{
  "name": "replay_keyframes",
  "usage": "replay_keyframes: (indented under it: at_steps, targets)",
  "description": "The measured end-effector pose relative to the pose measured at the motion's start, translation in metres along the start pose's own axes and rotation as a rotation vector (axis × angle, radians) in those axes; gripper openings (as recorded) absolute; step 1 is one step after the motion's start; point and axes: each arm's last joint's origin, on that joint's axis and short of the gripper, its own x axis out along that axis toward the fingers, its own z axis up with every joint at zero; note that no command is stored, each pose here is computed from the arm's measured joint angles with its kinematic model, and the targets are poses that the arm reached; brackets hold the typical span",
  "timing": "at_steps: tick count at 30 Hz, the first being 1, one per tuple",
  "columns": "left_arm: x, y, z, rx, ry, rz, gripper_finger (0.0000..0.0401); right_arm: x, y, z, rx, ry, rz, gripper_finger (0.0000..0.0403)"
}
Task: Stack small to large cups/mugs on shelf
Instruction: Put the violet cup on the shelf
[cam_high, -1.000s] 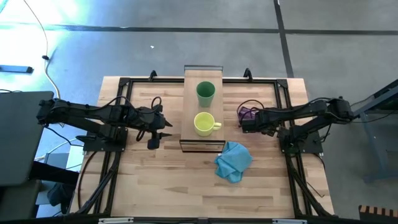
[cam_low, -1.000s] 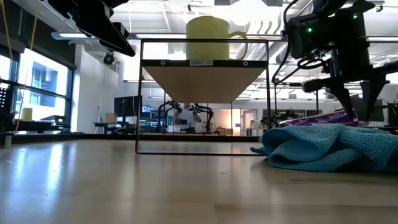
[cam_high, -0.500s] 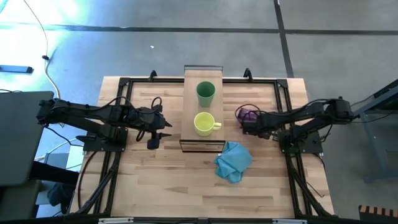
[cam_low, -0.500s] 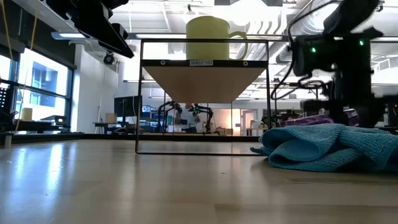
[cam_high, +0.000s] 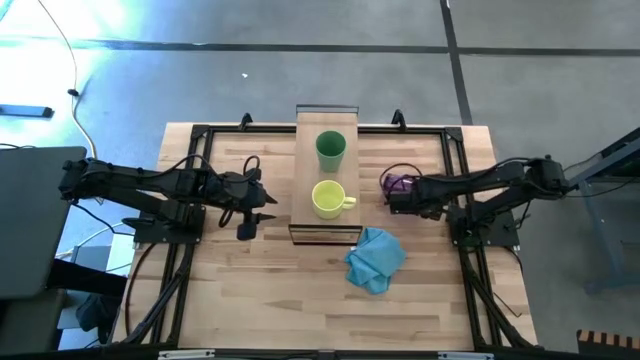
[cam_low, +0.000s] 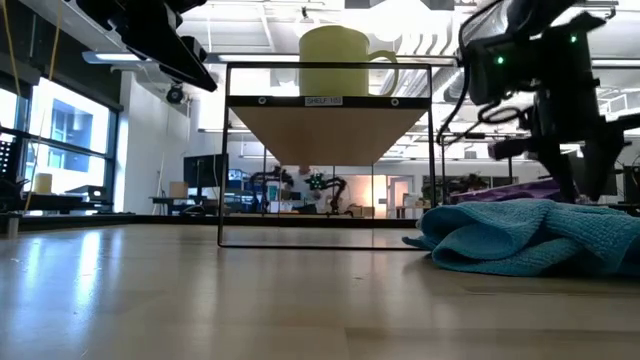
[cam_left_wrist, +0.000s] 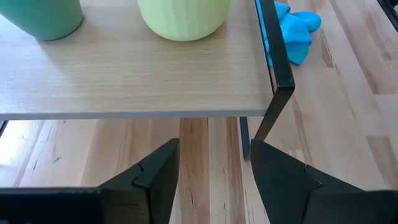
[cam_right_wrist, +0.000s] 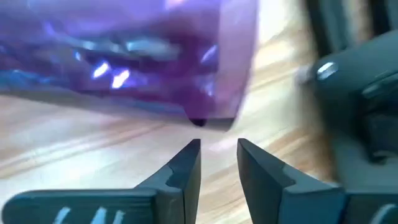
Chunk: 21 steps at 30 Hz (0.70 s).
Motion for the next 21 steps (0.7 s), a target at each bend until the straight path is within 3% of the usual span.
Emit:
replay_keyframes:
  at_steps: [8,21]
  targets:
    - [0.0,0.0,-0.002,-0.005,0.026,0.0,0.0184,-0.006,-0.001,0.003,0.005,-0.057,-0.01,0.0095]
    - [0.0,0.0,-0.002,-0.006,0.017,0.0,0.0184,-0.018,0.013,-0.001,-0.185,0.004,0.126,0.0095]
